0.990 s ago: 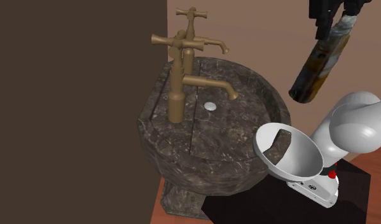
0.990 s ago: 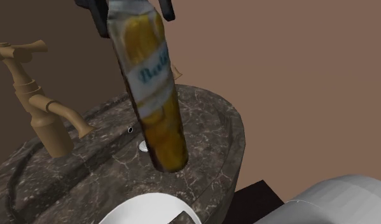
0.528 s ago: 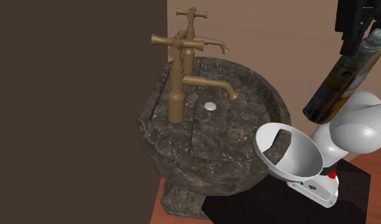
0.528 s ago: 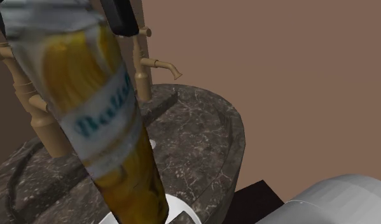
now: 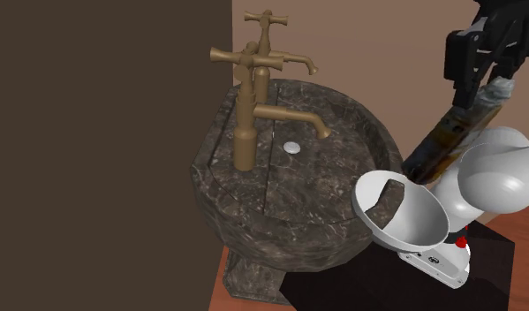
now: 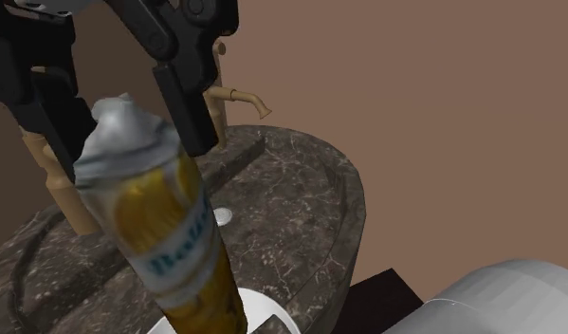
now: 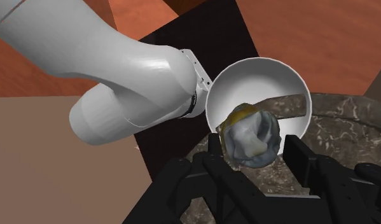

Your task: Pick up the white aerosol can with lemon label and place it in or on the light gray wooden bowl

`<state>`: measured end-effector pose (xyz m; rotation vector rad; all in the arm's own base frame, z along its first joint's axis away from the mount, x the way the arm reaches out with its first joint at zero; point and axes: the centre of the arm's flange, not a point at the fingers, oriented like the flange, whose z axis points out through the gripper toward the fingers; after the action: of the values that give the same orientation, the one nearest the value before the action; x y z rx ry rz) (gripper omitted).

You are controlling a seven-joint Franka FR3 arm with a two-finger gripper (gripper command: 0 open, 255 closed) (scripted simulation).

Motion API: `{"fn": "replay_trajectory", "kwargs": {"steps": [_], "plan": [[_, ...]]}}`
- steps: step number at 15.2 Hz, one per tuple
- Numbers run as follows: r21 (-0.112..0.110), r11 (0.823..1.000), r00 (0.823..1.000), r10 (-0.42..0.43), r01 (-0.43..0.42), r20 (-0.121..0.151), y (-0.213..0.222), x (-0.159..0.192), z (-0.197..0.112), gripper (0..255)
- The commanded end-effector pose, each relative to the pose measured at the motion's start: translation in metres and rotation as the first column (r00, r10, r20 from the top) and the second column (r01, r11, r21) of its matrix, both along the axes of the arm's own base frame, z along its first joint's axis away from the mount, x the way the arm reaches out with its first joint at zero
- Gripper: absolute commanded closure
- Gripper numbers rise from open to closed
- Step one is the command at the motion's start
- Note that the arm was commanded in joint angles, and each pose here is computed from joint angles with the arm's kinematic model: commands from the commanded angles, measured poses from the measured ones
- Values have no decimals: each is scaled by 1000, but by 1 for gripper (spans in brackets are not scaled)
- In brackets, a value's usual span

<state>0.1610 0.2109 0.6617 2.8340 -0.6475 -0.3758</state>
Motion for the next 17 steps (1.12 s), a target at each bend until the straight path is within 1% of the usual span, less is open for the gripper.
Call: {"fn": "replay_trajectory", "kwargs": {"steps": [1,13,14,17], "plan": [[0,1000,1000,0,0,0,0,1,-10,255],[0,1000,1000,0,0,0,0,1,-73,255],[0,1000,1000,0,0,0,0,1,-82,255],[0,1000,1000,0,0,0,0,1,-82,255]]}}
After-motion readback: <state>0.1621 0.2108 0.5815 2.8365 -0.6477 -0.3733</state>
